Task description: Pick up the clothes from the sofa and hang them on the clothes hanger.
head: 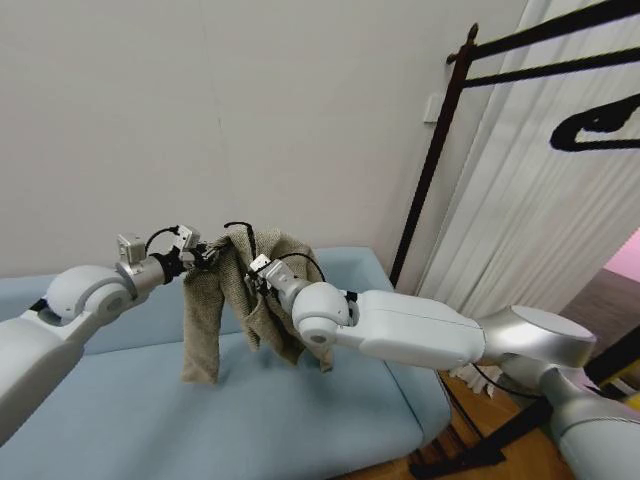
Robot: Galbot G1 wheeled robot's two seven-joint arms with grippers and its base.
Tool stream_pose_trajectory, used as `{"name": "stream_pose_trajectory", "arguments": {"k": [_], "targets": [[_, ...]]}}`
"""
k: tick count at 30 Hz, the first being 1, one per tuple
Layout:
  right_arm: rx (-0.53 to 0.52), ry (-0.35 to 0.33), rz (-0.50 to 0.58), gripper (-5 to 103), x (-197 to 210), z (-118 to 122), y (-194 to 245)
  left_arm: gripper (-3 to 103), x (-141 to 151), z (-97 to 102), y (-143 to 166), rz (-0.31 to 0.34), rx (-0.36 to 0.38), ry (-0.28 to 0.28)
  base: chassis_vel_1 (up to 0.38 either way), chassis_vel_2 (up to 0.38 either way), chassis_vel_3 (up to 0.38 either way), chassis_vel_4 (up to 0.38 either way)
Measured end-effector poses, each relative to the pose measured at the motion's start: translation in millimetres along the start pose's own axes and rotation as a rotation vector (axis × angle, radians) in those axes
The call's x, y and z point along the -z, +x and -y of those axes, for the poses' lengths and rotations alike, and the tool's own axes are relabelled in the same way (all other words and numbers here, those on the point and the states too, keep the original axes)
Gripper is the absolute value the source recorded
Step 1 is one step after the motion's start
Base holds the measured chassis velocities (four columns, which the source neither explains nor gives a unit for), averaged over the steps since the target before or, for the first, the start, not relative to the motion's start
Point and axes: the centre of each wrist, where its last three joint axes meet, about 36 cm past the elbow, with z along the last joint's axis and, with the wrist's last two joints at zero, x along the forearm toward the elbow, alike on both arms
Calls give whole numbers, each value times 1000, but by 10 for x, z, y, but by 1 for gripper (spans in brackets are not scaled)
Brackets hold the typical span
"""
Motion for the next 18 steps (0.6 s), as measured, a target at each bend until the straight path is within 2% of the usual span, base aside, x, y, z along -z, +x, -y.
{"name": "stream_pose_trajectory", "arguments": {"k": [2,4,7,10,13,14,15,18], "targets": [[-6,-3,9,52,19,27,21,4,-17,-6,-9,1,3,3,0,0,0,0],[-7,-4,15,52,32,37,40,4,-27,-12,-13,2,5,5,0,0,0,0],[-12,-3,28,69,48,65,113,4,-57,-45,-20,6,13,10,0,0,0,0],[-13,-2,29,74,33,88,172,4,-74,-66,-22,10,17,11,0,0,0,0],[-7,-4,37,90,13,121,308,4,-110,-98,-22,17,2,12,0,0,0,0],[-7,-4,37,90,13,121,308,4,-110,-98,-22,17,2,12,0,0,0,0],[-3,-4,39,96,13,138,333,4,-120,-107,-20,19,-4,11,0,0,0,0],[64,16,49,100,31,482,381,4,-170,-173,4,25,-29,-3,0,0,0,0]]}}
